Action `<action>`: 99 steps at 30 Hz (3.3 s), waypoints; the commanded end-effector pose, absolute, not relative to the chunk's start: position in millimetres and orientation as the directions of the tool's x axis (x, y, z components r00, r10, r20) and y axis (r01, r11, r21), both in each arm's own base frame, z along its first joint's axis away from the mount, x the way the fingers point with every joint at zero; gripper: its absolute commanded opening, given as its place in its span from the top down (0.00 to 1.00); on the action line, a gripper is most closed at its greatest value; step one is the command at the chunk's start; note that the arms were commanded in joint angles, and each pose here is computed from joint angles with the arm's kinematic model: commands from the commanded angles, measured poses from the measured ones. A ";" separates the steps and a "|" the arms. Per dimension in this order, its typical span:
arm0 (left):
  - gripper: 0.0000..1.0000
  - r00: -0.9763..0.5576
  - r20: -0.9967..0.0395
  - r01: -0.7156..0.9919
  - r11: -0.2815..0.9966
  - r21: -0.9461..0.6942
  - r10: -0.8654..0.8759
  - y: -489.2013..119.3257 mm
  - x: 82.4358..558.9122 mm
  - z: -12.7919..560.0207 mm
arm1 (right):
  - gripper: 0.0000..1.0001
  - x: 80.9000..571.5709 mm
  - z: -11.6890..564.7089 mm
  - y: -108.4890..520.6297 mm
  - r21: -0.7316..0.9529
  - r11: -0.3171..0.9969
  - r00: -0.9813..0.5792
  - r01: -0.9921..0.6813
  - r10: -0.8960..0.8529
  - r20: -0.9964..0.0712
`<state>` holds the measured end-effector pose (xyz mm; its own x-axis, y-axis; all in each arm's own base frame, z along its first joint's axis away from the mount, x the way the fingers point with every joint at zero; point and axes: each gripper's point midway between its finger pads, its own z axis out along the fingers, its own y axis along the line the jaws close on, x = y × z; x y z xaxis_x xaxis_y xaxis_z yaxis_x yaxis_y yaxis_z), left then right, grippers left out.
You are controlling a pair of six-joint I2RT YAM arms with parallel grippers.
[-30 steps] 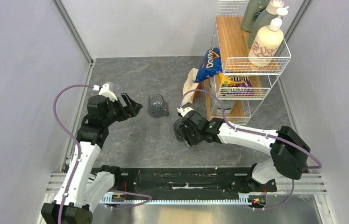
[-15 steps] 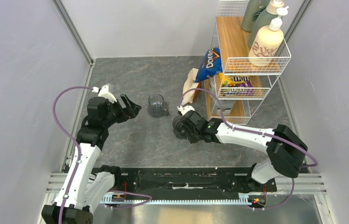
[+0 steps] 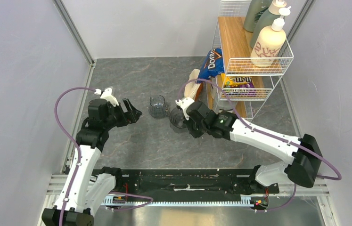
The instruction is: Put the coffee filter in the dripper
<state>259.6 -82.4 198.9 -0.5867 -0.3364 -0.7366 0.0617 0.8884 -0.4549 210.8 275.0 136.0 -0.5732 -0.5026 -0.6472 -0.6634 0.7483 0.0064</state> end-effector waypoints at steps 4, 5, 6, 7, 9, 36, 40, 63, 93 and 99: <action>0.02 -0.635 -0.737 0.115 0.915 -0.386 -0.230 -78.3 259.1 217.6 | 1.00 214.1 217.3 305.0 -0.009 0.601 -0.448 -0.799 -0.606 -0.657; 0.00 -0.647 -0.726 0.111 0.912 -0.394 -0.234 -78.2 261.7 219.6 | 1.00 214.6 220.3 311.0 -0.002 0.582 -0.439 -0.813 -0.616 -0.654; 0.00 -0.650 -0.718 0.104 0.907 -0.409 -0.249 -75.6 263.9 221.7 | 1.00 218.0 223.0 317.9 -0.001 0.573 -0.432 -0.820 -0.618 -0.657; 0.00 -0.653 -0.713 0.109 0.899 -0.425 -0.258 -74.8 265.2 225.4 | 1.00 222.6 223.6 324.1 -0.018 0.550 -0.402 -0.835 -0.633 -0.661; 0.00 -0.671 -0.686 0.074 0.895 -0.439 -0.281 -63.0 268.6 227.7 | 1.00 232.3 226.3 338.3 -0.023 0.513 -0.367 -0.858 -0.644 -0.672; 0.00 -0.579 -0.608 -0.099 0.786 -0.610 -0.544 -12.9 334.4 248.5 | 1.00 350.9 194.5 392.0 -0.020 0.539 -0.379 -0.842 -0.619 -0.688; 0.00 -0.581 -0.603 -0.101 0.783 -0.614 -0.547 -12.1 335.5 248.6 | 1.00 351.2 188.5 390.8 -0.015 0.547 -0.391 -0.837 -0.617 -0.683; 0.00 -0.590 -0.591 -0.102 0.778 -0.621 -0.549 -11.8 336.7 245.9 | 1.00 364.1 162.5 386.5 -0.020 0.562 -0.415 -0.827 -0.633 -0.653; 0.00 -0.600 -0.576 -0.114 0.772 -0.626 -0.555 -10.5 339.8 238.6 | 0.87 362.0 165.1 387.0 -0.011 0.550 -0.413 -0.835 -0.641 -0.646; 0.00 -0.603 -0.570 -0.115 0.769 -0.629 -0.557 -11.4 338.9 235.7 | 0.88 362.0 167.6 387.4 -0.016 0.547 -0.407 -0.837 -0.641 -0.651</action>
<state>331.6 -11.9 221.5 -0.6348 -0.5426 -0.5501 -0.1418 0.7816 -0.6074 354.8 379.3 154.4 -0.4402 -0.6543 -0.6149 -0.8328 0.5535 0.0073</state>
